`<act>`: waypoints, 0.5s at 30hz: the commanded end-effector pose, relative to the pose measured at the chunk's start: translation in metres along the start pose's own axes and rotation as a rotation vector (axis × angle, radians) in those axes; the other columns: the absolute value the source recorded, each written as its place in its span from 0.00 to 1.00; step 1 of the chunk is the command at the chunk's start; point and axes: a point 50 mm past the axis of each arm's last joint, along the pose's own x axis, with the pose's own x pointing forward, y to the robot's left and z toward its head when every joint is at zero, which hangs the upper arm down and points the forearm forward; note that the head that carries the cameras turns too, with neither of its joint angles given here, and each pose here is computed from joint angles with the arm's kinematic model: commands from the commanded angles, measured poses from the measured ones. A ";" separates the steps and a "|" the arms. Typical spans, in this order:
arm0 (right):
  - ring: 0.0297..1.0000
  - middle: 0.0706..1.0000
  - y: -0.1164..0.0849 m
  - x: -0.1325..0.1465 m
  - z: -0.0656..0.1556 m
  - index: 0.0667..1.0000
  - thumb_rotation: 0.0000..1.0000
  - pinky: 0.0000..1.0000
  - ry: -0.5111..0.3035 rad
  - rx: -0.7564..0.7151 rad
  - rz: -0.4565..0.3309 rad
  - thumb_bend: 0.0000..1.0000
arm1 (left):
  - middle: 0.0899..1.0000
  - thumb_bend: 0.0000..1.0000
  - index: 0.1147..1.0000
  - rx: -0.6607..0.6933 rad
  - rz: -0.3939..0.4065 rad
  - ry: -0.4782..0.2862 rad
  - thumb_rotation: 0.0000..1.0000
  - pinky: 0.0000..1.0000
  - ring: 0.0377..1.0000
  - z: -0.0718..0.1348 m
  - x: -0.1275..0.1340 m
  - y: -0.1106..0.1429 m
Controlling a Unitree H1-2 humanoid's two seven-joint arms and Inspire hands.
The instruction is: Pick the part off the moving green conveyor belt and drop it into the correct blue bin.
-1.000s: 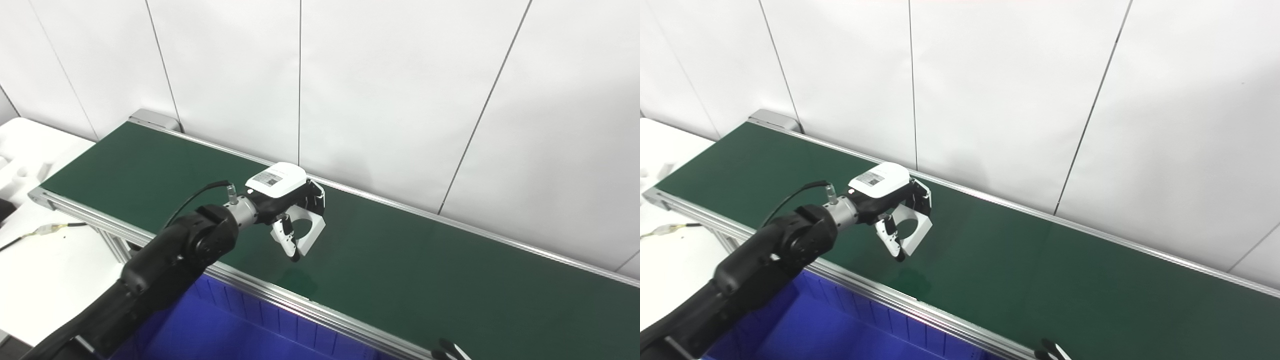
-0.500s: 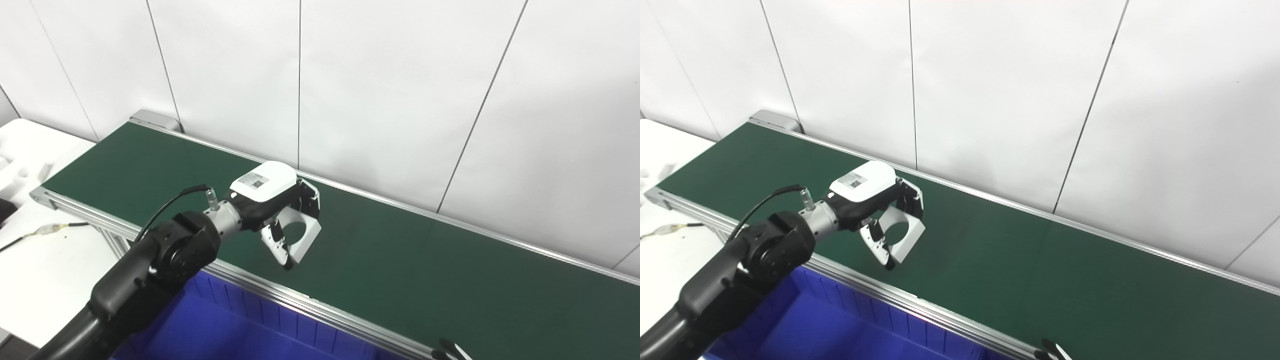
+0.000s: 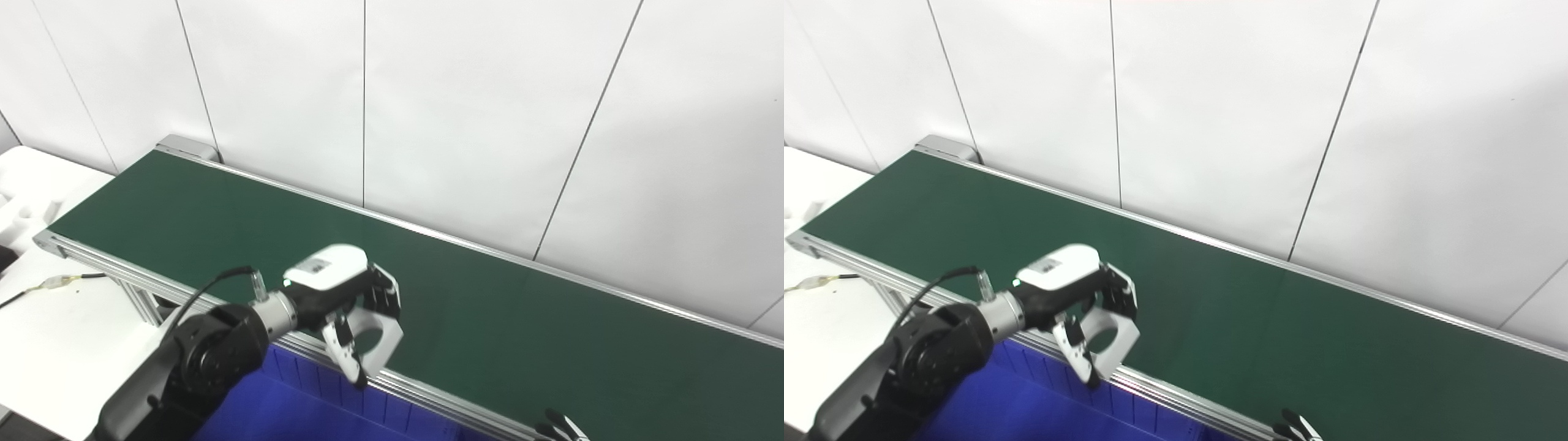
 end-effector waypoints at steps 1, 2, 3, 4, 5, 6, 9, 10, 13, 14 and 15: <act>0.76 0.79 -0.005 0.001 0.012 0.87 0.61 0.67 -0.052 0.004 -0.021 0.57 | 0.44 0.50 0.45 -0.011 0.043 -0.025 0.00 0.35 0.38 0.007 -0.009 -0.001; 0.75 0.79 -0.006 0.001 0.013 0.87 0.63 0.67 -0.051 0.006 -0.025 0.56 | 0.43 0.50 0.45 -0.024 0.043 -0.021 0.00 0.35 0.38 0.007 -0.011 -0.006; 0.75 0.79 -0.006 0.000 0.013 0.87 0.65 0.67 -0.051 0.008 -0.028 0.55 | 0.43 0.50 0.45 -0.033 0.045 -0.018 0.00 0.35 0.38 0.008 -0.014 -0.009; 0.75 0.79 -0.006 0.000 0.014 0.87 0.65 0.67 -0.053 0.011 -0.028 0.55 | 0.43 0.50 0.45 -0.045 0.049 -0.015 0.00 0.35 0.38 0.007 -0.016 -0.013; 0.76 0.80 -0.006 0.000 0.015 0.87 0.66 0.67 -0.053 0.013 -0.028 0.54 | 0.43 0.50 0.45 -0.056 0.052 -0.007 0.00 0.35 0.38 0.006 -0.019 -0.016; 0.76 0.80 -0.006 0.000 0.016 0.87 0.68 0.68 -0.054 0.015 -0.027 0.53 | 0.44 0.50 0.45 -0.068 0.055 0.004 0.00 0.36 0.38 0.005 -0.022 -0.020; 0.76 0.80 -0.008 0.001 0.021 0.88 0.70 0.68 -0.066 -0.002 -0.025 0.49 | 0.43 0.50 0.44 -0.095 0.077 0.027 0.00 0.38 0.39 0.004 -0.031 -0.027; 0.76 0.80 -0.008 0.001 0.022 0.88 0.70 0.68 -0.066 -0.006 -0.025 0.48 | 0.43 0.50 0.44 -0.104 0.088 0.032 0.00 0.38 0.39 0.004 -0.034 -0.029; 0.76 0.80 -0.010 0.002 0.026 0.88 0.71 0.68 -0.065 -0.007 -0.028 0.46 | 0.42 0.50 0.45 -0.135 0.122 0.044 0.00 0.38 0.39 0.002 -0.042 -0.034; 0.76 0.80 -0.011 0.002 0.026 0.88 0.72 0.68 -0.065 -0.006 -0.029 0.46 | 0.42 0.50 0.45 -0.148 0.134 0.048 0.00 0.37 0.38 0.001 -0.044 -0.035; 0.76 0.80 -0.012 0.003 0.027 0.88 0.73 0.68 -0.065 -0.005 -0.030 0.46 | 0.42 0.50 0.45 -0.157 0.148 0.054 0.00 0.36 0.38 0.000 -0.048 -0.036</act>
